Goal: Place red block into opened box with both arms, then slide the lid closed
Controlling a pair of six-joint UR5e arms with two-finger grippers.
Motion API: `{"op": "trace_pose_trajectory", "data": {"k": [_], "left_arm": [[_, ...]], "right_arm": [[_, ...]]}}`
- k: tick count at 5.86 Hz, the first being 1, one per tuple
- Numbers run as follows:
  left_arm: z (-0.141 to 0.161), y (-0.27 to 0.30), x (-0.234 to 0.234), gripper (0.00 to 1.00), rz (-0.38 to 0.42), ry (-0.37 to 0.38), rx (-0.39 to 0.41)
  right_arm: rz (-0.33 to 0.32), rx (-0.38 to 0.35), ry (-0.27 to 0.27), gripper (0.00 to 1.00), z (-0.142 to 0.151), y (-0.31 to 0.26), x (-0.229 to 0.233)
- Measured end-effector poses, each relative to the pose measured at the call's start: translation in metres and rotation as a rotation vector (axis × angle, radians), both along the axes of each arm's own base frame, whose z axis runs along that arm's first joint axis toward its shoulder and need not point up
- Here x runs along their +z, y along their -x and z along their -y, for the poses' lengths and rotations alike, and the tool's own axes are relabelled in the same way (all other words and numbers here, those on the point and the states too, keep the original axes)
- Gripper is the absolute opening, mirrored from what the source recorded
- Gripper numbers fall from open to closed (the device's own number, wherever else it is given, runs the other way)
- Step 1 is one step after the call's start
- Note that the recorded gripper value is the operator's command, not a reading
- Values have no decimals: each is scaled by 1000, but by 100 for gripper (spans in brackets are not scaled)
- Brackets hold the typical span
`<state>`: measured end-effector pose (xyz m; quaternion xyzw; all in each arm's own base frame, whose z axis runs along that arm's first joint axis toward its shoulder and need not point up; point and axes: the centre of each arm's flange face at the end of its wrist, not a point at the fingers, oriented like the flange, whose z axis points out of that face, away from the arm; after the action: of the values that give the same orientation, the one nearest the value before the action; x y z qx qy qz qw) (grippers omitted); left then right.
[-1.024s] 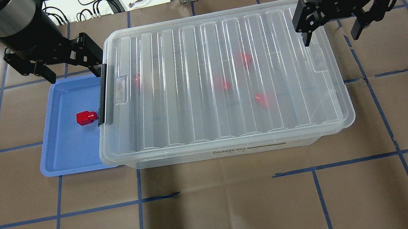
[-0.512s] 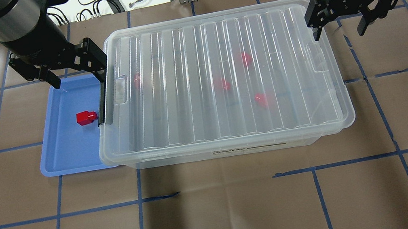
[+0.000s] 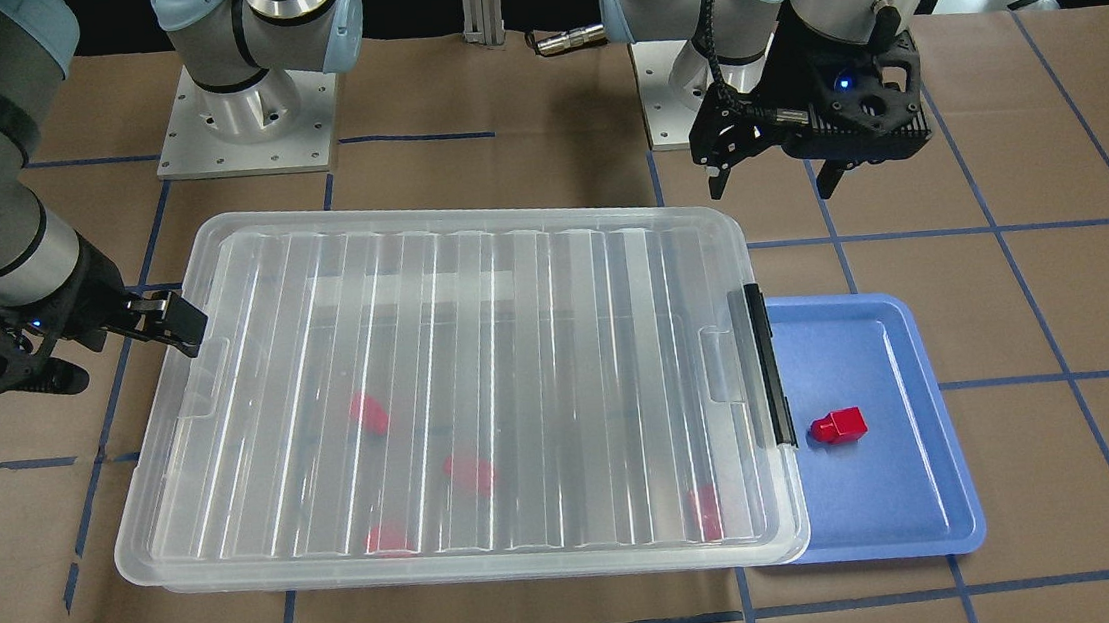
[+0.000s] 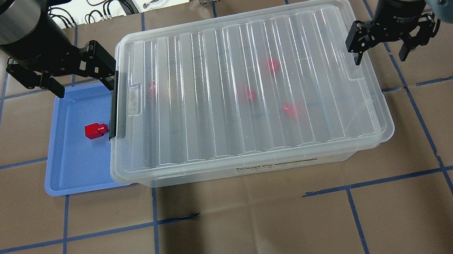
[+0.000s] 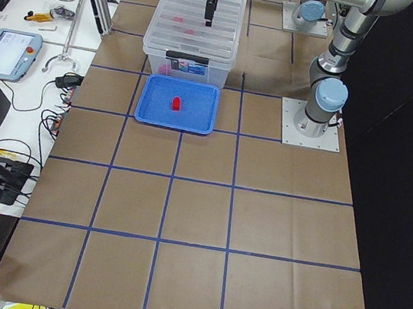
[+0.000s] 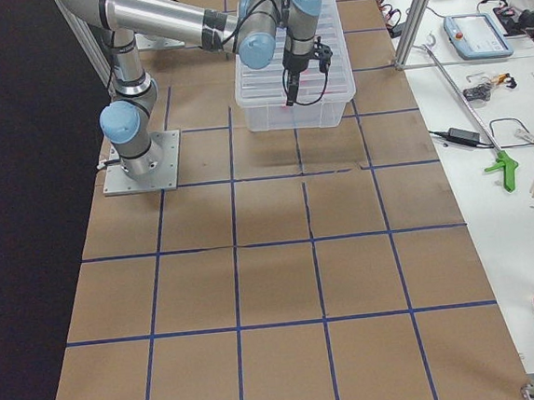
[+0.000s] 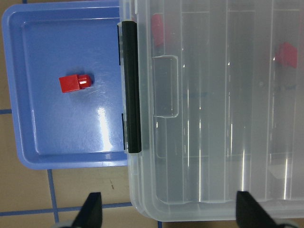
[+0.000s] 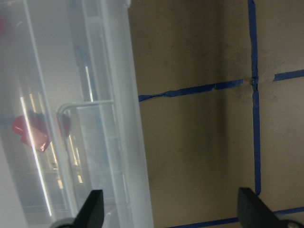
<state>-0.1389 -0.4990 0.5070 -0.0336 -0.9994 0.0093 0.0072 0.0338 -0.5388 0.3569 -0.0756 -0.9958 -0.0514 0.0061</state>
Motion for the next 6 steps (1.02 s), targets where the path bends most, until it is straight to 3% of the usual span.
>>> {"op": "trace_pose_trajectory", "data": {"k": [6], "left_arm": [[-3, 0, -4, 99, -3, -7, 10]], "right_arm": [[5, 24, 14, 100, -6, 36, -21]]}}
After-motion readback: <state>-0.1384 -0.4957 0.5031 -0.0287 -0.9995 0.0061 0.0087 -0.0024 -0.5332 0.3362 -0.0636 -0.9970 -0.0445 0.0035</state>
